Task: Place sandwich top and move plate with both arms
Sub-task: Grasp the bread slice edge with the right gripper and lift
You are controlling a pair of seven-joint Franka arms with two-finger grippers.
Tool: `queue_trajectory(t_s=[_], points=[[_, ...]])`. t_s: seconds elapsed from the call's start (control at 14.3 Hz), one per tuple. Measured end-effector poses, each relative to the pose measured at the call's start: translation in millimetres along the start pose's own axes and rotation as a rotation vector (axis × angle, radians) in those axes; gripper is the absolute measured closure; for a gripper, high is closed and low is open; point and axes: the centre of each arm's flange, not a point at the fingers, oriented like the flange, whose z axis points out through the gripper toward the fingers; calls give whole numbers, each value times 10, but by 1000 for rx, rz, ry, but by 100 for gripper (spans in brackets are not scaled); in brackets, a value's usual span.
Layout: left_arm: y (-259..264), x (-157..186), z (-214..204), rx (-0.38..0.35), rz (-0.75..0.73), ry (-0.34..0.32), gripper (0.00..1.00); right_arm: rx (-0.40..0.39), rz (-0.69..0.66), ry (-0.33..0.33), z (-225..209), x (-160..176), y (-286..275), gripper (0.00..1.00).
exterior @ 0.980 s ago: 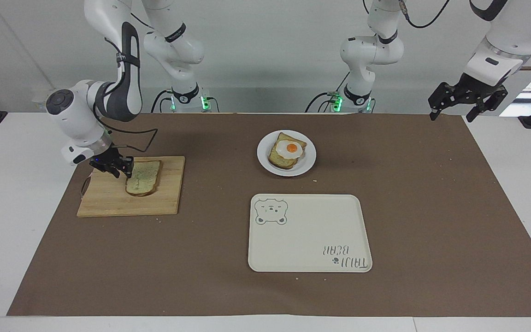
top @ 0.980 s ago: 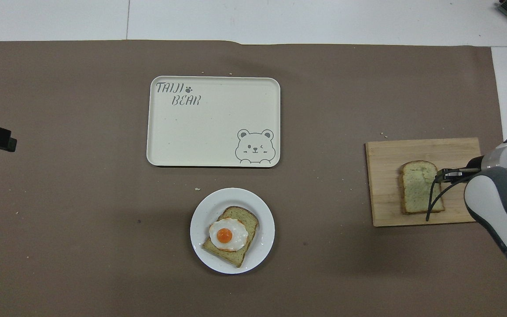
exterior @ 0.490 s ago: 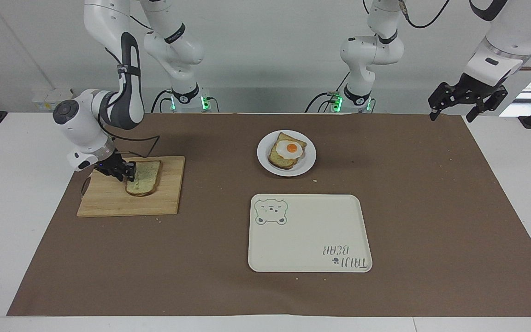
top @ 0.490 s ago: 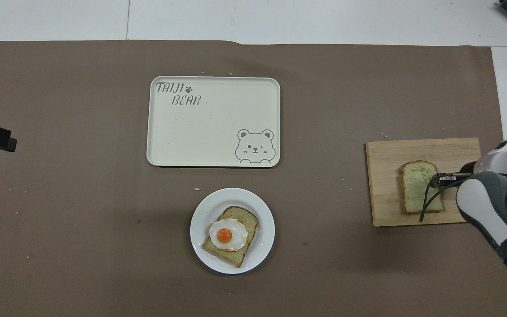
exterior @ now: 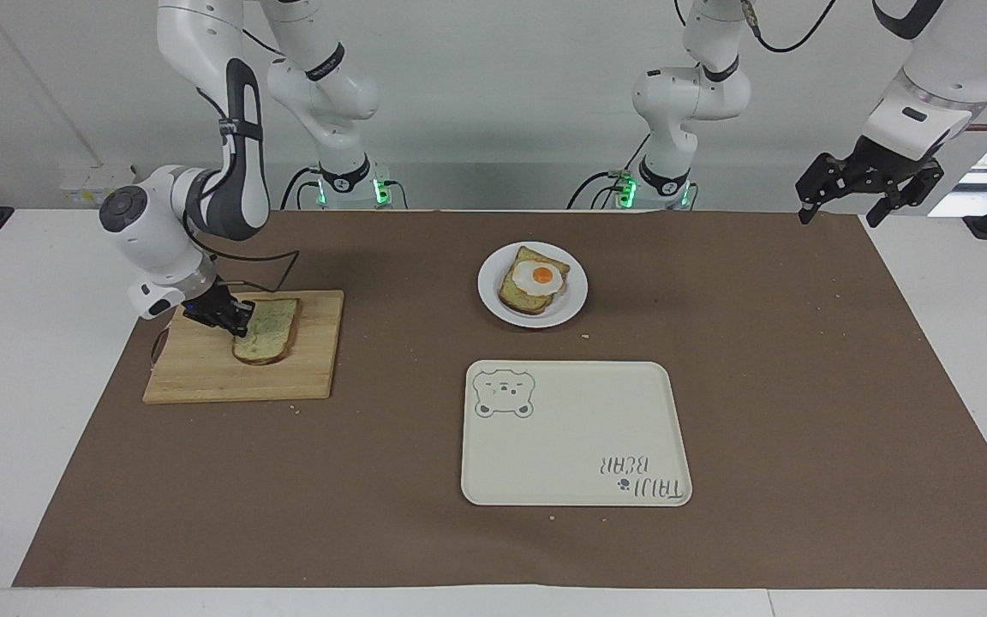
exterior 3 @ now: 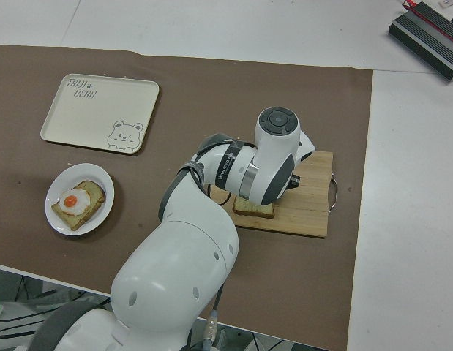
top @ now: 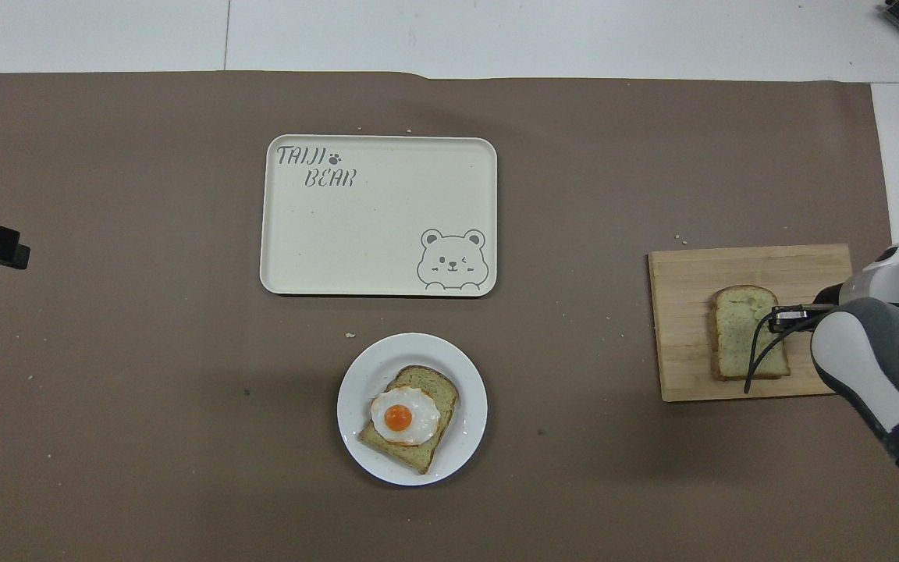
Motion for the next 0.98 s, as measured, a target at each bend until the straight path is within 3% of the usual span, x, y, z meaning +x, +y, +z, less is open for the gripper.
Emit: queue_trajectory(t_s=[0.49, 0.7, 0.98], points=[[0, -1, -1, 0, 0, 0, 0, 18, -13, -3, -909, 112, -76, 95], [0, -1, -1, 0, 0, 0, 0, 142, -32, -2, -1021, 77, -203, 95], [0, -1, -1, 0, 0, 0, 0, 229, -68, -8, -965, 120, -689, 95]])
